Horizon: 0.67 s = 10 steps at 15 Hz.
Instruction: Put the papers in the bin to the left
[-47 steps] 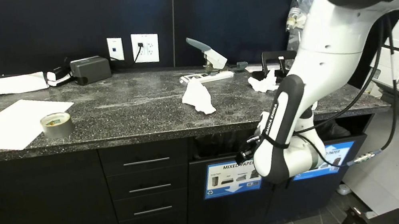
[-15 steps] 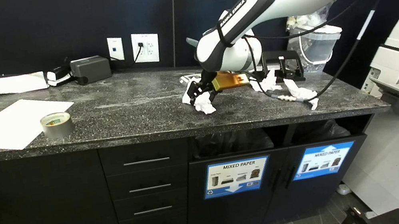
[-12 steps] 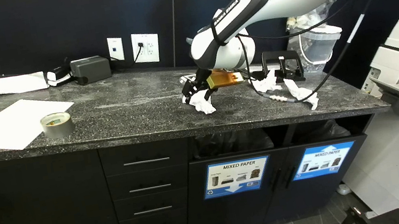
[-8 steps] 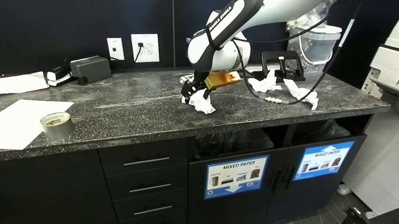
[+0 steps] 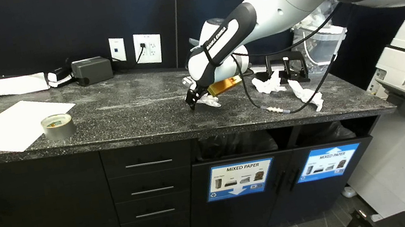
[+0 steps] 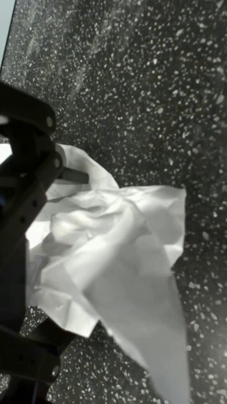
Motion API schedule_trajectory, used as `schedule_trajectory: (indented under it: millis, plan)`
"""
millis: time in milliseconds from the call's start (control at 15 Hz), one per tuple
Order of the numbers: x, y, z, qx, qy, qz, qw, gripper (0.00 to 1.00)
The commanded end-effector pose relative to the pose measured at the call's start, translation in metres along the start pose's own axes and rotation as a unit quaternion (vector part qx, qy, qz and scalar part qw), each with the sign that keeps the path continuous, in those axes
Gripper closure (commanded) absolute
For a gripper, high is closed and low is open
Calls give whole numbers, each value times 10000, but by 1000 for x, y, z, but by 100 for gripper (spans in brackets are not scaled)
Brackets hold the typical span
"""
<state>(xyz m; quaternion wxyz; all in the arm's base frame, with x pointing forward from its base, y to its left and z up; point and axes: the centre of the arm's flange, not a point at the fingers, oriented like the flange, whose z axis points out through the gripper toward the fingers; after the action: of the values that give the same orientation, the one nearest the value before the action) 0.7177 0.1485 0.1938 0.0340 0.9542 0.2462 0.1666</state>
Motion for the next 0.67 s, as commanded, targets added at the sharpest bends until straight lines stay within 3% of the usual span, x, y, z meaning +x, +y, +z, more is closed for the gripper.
schedule_trajectory:
  millis: [0,133,467,533,600]
  plan:
    - [12,0,5,-251,130,-180,9994,28]
    - [14,-1,0,-285,141,-237,9992,36]
    - [12,-8,-5,-296,49,-337,9990,76]
    - [12,-7,-9,-253,-20,-334,9991,84]
    - [7,-8,-12,51,-349,-336,9988,89]
